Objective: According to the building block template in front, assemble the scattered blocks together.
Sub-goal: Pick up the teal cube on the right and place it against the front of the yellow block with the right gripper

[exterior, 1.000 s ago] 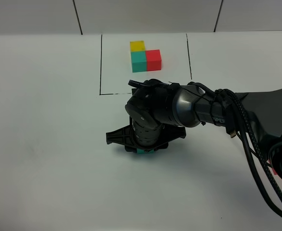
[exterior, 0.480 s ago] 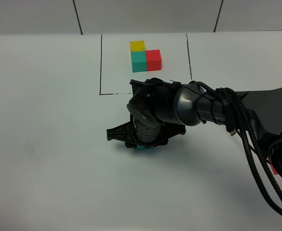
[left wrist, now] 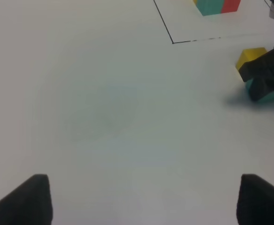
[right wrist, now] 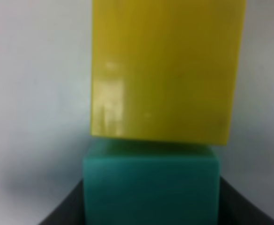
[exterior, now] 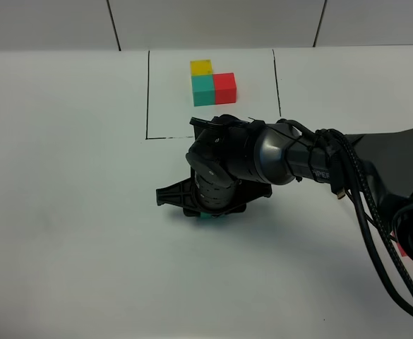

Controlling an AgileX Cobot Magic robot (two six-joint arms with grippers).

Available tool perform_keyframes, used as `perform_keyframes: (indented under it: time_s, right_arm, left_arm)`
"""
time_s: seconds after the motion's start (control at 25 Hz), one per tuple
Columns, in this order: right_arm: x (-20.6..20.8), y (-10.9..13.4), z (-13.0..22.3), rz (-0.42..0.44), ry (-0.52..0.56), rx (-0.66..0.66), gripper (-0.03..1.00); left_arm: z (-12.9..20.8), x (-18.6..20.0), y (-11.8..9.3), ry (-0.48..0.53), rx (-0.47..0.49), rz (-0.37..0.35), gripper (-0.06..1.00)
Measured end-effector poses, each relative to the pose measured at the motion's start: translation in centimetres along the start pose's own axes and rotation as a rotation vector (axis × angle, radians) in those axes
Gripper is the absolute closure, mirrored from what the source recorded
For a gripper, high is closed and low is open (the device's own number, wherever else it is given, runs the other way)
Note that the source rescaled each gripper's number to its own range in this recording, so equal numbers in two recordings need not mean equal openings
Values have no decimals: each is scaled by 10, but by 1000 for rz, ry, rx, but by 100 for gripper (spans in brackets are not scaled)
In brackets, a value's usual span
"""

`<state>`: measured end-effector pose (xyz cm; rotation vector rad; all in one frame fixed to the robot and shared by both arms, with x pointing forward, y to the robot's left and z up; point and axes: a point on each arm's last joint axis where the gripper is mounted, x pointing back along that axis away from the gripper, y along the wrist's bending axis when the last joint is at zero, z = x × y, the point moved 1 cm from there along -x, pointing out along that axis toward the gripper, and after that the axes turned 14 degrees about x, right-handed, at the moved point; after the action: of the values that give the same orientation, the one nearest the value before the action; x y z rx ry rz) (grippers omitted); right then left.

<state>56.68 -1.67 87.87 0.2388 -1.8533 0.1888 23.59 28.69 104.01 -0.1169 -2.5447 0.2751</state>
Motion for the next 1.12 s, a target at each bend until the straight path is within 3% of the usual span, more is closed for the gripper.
perform_keyframes:
  time_s: [1.12]
  right_arm:
    - [-2, -4, -4, 9, -23, -63, 96]
  left_arm:
    - [0, 0, 0, 0, 0, 0, 4]
